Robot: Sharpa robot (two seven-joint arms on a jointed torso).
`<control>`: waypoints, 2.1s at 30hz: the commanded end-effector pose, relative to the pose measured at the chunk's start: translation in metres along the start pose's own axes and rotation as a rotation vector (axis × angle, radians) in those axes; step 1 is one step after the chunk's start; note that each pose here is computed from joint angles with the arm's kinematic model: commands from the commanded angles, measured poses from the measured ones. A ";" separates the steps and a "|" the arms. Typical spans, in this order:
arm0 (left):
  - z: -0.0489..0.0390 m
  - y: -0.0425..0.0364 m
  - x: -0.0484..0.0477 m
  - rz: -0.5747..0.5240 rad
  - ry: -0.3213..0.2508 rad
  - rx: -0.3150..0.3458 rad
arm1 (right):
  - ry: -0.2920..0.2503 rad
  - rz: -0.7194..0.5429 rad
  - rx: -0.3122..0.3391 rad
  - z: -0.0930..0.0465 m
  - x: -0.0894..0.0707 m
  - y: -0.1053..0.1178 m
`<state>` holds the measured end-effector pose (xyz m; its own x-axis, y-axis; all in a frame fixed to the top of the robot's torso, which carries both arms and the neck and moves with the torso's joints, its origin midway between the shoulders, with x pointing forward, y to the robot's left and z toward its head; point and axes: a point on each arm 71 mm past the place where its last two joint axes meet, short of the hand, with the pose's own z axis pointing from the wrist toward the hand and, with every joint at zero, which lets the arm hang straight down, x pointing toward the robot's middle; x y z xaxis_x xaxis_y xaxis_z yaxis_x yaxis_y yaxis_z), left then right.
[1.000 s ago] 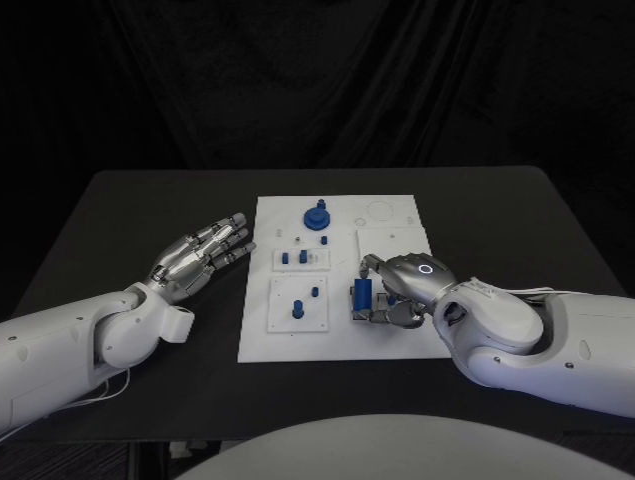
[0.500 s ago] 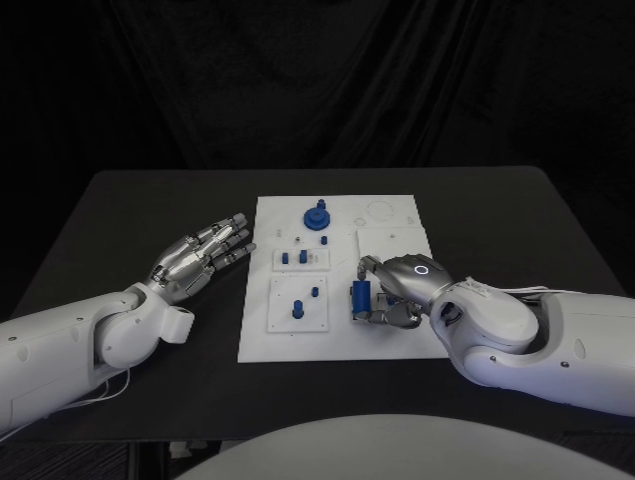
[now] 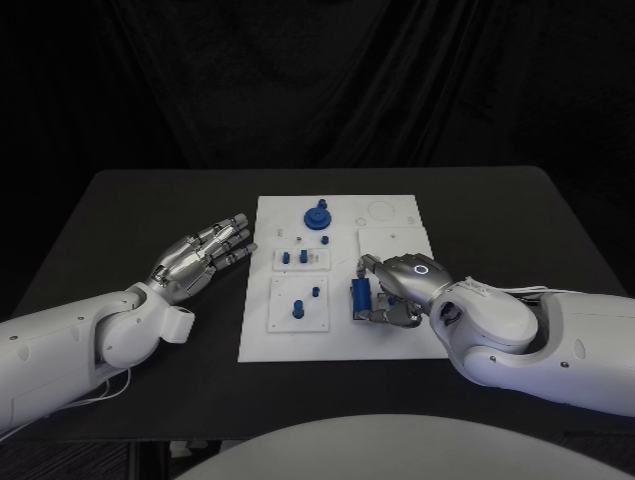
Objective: Assemble the parts on the task board
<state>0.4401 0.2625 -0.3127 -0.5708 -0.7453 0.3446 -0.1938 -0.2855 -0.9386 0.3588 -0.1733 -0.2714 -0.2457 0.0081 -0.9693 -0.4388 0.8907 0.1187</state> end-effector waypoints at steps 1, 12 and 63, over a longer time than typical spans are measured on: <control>0.0005 0.0001 0.0018 -0.016 0.011 0.008 | 0.023 -0.015 0.010 -0.001 0.004 -0.002; 0.0002 0.0002 0.0013 -0.016 0.012 0.006 | -0.002 0.000 -0.007 -0.004 0.002 -0.003; -0.0007 0.0005 -0.0010 -0.012 0.005 0.007 | 0.102 0.063 -0.041 -0.018 0.005 -0.002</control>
<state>0.4404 0.2650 -0.3143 -0.5689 -0.7468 0.3445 -0.1987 -0.2816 -0.9387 0.3457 -0.1840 -0.2678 -0.3190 0.0497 -0.9465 -0.4490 0.8715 0.1971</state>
